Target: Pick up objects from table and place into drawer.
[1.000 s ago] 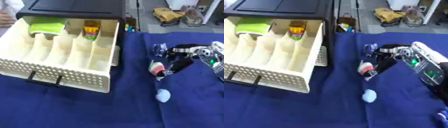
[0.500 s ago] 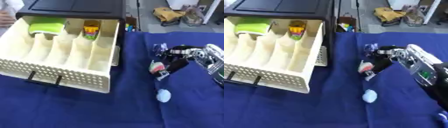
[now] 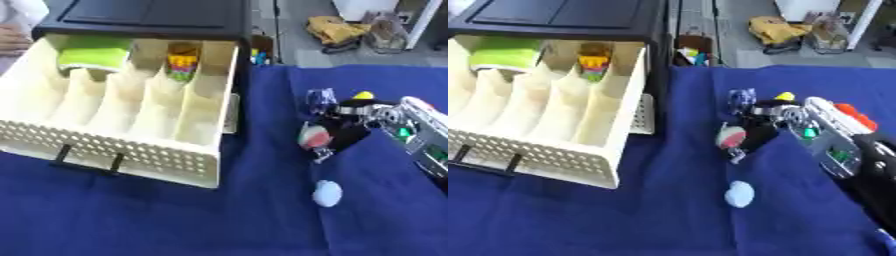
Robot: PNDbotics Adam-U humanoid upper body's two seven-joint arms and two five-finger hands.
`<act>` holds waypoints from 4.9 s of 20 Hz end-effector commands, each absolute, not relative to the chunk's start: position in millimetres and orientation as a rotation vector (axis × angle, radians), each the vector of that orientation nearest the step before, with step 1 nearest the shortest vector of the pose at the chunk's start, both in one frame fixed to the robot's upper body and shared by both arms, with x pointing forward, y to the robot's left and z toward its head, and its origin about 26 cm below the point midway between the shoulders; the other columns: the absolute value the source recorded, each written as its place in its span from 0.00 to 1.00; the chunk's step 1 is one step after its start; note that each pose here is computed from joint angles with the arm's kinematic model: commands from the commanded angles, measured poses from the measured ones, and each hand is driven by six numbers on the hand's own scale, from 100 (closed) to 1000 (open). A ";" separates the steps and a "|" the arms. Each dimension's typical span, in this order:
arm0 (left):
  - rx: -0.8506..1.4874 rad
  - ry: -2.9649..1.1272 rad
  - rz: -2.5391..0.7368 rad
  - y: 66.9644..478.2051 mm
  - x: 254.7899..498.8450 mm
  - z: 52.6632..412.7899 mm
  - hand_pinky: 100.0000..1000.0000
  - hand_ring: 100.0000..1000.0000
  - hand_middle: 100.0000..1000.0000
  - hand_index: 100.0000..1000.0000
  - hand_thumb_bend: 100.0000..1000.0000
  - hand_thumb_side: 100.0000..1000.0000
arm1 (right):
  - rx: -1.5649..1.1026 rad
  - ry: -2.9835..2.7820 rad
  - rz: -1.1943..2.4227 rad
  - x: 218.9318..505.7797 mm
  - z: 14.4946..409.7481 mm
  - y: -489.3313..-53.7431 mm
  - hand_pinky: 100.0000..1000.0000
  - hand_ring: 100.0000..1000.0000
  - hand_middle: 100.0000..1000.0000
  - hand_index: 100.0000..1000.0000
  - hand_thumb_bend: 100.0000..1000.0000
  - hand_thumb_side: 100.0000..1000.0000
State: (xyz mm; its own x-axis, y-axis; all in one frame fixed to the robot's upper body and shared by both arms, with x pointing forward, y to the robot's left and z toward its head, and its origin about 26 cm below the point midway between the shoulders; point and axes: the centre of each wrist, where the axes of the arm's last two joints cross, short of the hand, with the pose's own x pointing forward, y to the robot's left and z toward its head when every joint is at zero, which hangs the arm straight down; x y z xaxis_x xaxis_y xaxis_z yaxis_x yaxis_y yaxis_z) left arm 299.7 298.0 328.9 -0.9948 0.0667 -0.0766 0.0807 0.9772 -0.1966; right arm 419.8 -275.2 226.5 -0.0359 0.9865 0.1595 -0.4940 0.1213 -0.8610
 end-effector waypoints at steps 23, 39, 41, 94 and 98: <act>0.101 3.035 -0.275 300.2 295.4 336.1 0.32 0.43 0.52 0.73 0.09 0.99 | -0.784 -0.967 1.274 421.2 219.2 -279.6 0.56 0.59 0.36 0.53 0.09 0.18; 0.099 3.035 -0.261 301.3 294.7 337.4 0.32 0.43 0.52 0.73 0.09 0.98 | -0.861 -1.144 1.261 393.0 263.4 -267.8 0.53 0.56 0.31 0.45 0.00 0.21; 0.099 3.035 -0.257 301.4 294.7 337.6 0.32 0.43 0.52 0.73 0.09 0.98 | -0.884 -1.168 1.277 387.1 271.5 -265.8 0.53 0.56 0.31 0.45 0.00 0.21; 0.164 3.049 -0.219 294.9 295.4 341.2 0.33 0.43 0.52 0.73 0.09 0.98 | -0.863 -1.793 1.422 340.3 413.9 -118.5 0.53 0.59 0.33 0.46 0.04 0.43; 0.168 3.048 -0.223 294.4 295.5 341.4 0.33 0.43 0.52 0.73 0.09 0.98 | -0.804 -1.790 1.433 346.2 409.5 -112.0 0.55 0.63 0.37 0.49 0.25 0.51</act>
